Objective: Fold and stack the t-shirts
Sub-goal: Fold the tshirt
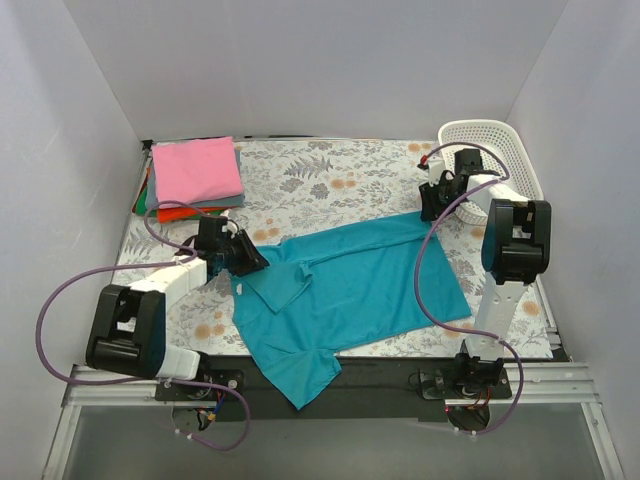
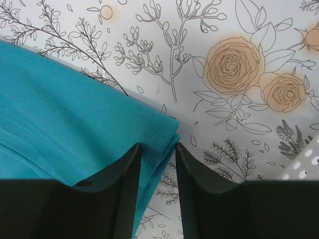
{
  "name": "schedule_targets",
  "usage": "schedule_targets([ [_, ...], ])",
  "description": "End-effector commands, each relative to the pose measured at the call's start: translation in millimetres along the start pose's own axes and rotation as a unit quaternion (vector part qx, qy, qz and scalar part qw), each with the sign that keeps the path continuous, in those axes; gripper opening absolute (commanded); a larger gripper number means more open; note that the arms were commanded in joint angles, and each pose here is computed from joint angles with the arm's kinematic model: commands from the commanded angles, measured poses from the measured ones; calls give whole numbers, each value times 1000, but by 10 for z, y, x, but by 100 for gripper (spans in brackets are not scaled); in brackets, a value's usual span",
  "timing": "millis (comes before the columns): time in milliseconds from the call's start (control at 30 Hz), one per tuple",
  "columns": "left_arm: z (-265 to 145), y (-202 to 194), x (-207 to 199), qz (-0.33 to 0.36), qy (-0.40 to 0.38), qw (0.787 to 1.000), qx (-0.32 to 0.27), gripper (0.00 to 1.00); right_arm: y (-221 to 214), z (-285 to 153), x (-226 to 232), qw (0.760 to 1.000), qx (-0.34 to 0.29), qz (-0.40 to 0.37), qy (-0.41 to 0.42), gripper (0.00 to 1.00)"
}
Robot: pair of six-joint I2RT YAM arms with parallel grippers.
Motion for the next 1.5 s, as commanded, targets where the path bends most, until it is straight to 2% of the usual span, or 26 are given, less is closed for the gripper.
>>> schedule_targets([
  [0,51,81,5,-11,8,1000,-24,23,87,-29,1,1000,-5,4,-6,39],
  [100,106,65,51,-18,21,1000,-15,23,72,-12,28,1000,-5,5,7,26],
  [133,119,58,66,-21,25,999,-12,23,90,-16,30,1000,-8,6,8,13],
  [200,146,50,86,-25,34,999,-8,22,120,-23,48,1000,-13,4,12,2],
  [300,188,44,133,-34,49,998,-4,20,206,-61,38,1000,-24,1,9,1],
  [400,242,35,221,-42,76,996,1,13,325,-104,-3,999,-36,-8,-5,1],
  [567,345,1,380,-60,112,992,12,11,437,-54,-79,999,-46,-6,-18,1],
  [700,363,63,390,-63,116,991,-3,10,512,29,-107,998,-58,-11,-21,1],
  [867,397,292,326,-51,120,991,-36,10,687,174,-74,997,-68,-33,-30,1],
  [1033,529,478,314,-33,122,991,-44,11,1003,235,-62,992,-106,-45,-59,1],
  [1200,455,804,133,5,98,992,-85,19,1298,316,21,984,-140,-59,-88,1],
  [1300,222,952,-76,45,54,990,-122,24,1420,294,113,981,-151,-70,-97,16],
  [1333,42,1017,-191,74,33,986,-149,25,1458,256,160,980,-156,-76,-98,27],
  [1367,-42,1042,-241,78,26,983,-163,27,1465,228,177,979,-158,-77,-99,32],
  [1400,-141,1052,-284,103,17,979,-173,31,1470,180,189,979,-161,-79,-99,37],
  [1433,-219,1068,-323,119,10,976,-182,44,1512,64,237,977,-170,-85,-99,46],
  [1467,-293,1096,-365,135,4,973,-188,47,1515,7,266,976,-173,-93,-95,50],
])
Point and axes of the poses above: each gripper's point midway between its finger pads, its own z axis out along the fingers, its own x axis along the line the jaws close on, y = z × x, the point moved 9 cm from there along -z, back along the fingers, and after that the axes turned 8 degrees about z, right-handed, at the moved point
